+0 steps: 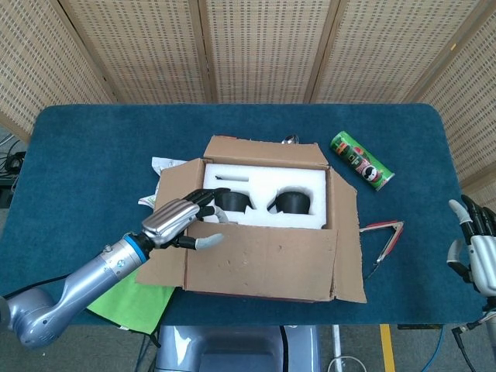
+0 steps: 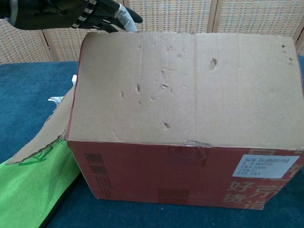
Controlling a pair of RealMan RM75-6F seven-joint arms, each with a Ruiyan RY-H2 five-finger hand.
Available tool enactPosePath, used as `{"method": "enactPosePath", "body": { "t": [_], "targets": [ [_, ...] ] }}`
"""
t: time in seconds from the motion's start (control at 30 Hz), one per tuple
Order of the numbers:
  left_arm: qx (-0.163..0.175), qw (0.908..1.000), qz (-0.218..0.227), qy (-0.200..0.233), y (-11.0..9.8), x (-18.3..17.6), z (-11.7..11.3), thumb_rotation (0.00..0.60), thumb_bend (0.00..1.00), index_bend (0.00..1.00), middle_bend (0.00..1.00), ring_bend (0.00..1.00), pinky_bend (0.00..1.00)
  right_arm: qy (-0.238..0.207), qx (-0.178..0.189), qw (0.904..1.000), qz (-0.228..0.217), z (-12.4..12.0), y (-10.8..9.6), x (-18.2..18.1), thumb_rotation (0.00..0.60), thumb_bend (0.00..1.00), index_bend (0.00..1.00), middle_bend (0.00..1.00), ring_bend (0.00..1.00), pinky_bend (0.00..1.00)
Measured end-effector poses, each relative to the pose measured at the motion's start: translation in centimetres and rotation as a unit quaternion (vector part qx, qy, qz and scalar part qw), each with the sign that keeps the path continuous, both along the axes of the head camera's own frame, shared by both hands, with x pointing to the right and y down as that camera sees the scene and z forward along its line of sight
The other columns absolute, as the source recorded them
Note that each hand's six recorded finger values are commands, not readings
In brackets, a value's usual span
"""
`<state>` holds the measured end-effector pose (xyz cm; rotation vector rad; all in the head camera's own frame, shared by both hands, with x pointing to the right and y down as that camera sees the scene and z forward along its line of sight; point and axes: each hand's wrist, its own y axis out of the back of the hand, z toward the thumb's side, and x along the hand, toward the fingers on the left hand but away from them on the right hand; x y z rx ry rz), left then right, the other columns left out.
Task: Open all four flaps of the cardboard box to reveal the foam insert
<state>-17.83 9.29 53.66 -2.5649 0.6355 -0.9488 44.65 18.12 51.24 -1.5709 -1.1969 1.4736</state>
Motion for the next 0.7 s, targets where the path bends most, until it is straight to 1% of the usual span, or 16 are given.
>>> {"method": "enactPosePath", "body": {
  "t": [0.17, 0.37, 0.47, 0.57, 0.67, 0.7],
  "targets": [
    [-0.037, 0.9986, -0.009, 0.037, 0.5, -0.3, -1.2, 0.072, 0.24, 0.36, 0.00, 0.00, 0.00, 0.002, 0.000, 1.0000, -0.002, 0.0, -0.1, -0.3, 0.600, 0.83, 0.00, 0.00, 0.00, 0.00],
    [-0.090, 0.9920, -0.020, 0.087, 1.4, -0.6, -2.6, 0.069, 0.24, 0.36, 0.00, 0.00, 0.00, 0.005, 0.001, 1.0000, -0.003, -0.1, -0.1, -0.6, 0.600, 0.83, 0.00, 0.00, 0.00, 0.00],
    [-0.119, 0.9860, -0.023, 0.114, 1.9, -0.7, -3.2, 0.070, 0.24, 0.36, 0.00, 0.00, 0.00, 0.005, 0.001, 1.0000, -0.004, -0.1, -0.2, -0.8, 0.600, 0.83, 0.00, 0.00, 0.00, 0.00],
    [-0.152, 0.9782, -0.021, 0.141, 2.4, -0.7, -3.8, 0.071, 0.24, 0.36, 0.00, 0.00, 0.00, 0.006, 0.001, 1.0000, -0.005, -0.1, -0.2, -0.9, 0.600, 0.83, 0.00, 0.00, 0.00, 0.00],
    [-0.187, 0.9681, -0.015, 0.167, 3.0, -0.8, -4.2, 0.067, 0.24, 0.36, 0.00, 0.00, 0.00, 0.007, 0.001, 1.0000, -0.006, -0.2, -0.3, -1.0, 0.600, 0.83, 0.00, 0.00, 0.00, 0.00],
    [-0.202, 0.9632, -0.012, 0.177, 3.3, -0.9, -4.4, 0.066, 0.24, 0.36, 0.00, 0.00, 0.00, 0.007, 0.002, 1.0000, -0.006, -0.2, -0.3, -1.0, 0.600, 0.83, 0.00, 0.00, 0.00, 0.00]
  ]
}}
